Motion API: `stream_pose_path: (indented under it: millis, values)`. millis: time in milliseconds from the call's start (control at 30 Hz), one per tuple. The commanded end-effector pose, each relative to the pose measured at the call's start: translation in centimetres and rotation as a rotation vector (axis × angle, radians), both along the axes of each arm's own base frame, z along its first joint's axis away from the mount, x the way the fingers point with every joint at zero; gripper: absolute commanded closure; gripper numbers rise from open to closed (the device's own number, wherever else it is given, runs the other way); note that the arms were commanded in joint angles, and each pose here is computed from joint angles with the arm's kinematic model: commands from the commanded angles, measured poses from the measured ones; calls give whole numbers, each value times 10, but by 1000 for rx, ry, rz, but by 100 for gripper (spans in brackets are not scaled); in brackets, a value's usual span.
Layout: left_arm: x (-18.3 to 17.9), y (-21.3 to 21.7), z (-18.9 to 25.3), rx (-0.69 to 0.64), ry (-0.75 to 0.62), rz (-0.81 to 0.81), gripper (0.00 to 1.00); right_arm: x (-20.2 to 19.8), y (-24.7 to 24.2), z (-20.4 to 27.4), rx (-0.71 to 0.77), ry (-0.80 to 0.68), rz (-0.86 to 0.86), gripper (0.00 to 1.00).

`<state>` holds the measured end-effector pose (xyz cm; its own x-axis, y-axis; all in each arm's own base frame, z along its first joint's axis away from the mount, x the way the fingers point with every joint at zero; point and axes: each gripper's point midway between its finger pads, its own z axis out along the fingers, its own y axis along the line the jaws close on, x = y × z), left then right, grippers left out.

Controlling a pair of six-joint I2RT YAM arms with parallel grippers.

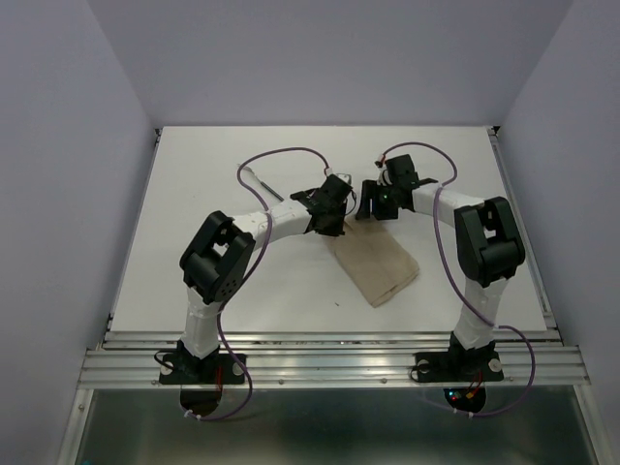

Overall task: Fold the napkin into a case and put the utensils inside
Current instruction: Stuff the 2/3 rectangle-folded napkin at the center of the board.

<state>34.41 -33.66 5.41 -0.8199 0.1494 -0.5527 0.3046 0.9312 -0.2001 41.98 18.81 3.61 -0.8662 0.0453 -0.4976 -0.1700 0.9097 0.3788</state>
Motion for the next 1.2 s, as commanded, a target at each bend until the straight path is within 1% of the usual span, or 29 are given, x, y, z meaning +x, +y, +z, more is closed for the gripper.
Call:
stream_pose_path:
  millis: [0, 100, 133, 167, 233, 267, 333, 367, 400, 433, 467, 533, 900, 967, 1167]
  values:
    - [5, -6, 20, -55, -36, 1, 100, 6, -9, -14, -73, 19, 15, 38]
    - [6, -8, 19, -58, -32, -1, 100, -1, -3, -20, -47, 47, 52, 46]
    - [7, -9, 20, -62, -34, 0, 100, -3, -2, -22, -39, 55, 54, 50]
    - [8, -10, 18, -60, -30, 0, 100, -5, 1, -21, -20, 57, 59, 56]
    - [8, -10, 17, -59, -28, -2, 100, -5, 3, -20, -5, 55, 63, 62]
    - [9, -10, 17, -59, -29, 1, 100, -4, 4, -18, -2, 51, 60, 67]
    - [10, -10, 17, -59, -29, 3, 100, -3, 5, -16, 5, 49, 58, 74]
    - [11, -9, 14, -54, -23, 5, 100, -3, 5, -14, 9, 47, 55, 78]
    - [11, -9, 13, -52, -21, 9, 100, -2, 6, -13, 14, 40, 52, 86]
    - [12, -9, 13, -54, -19, 11, 100, -1, 6, -6, 25, 27, 41, 89]
    - [12, -10, 10, -53, -12, 10, 100, -2, 6, -6, 27, 23, 34, 95]
    - [12, -9, 6, -51, -1, 14, 100, 1, 6, 7, 42, -16, 14, 99]
    - [8, -6, -12, -43, 39, 15, 100, -9, 5, 42, 124, -117, -61, 99]
    - [3, -9, -15, -60, 60, -2, 100, -13, 5, 45, 139, -116, -65, 99]
    - [1, -9, -17, -67, 67, -8, 100, -22, 9, 56, 164, -126, -68, 99]
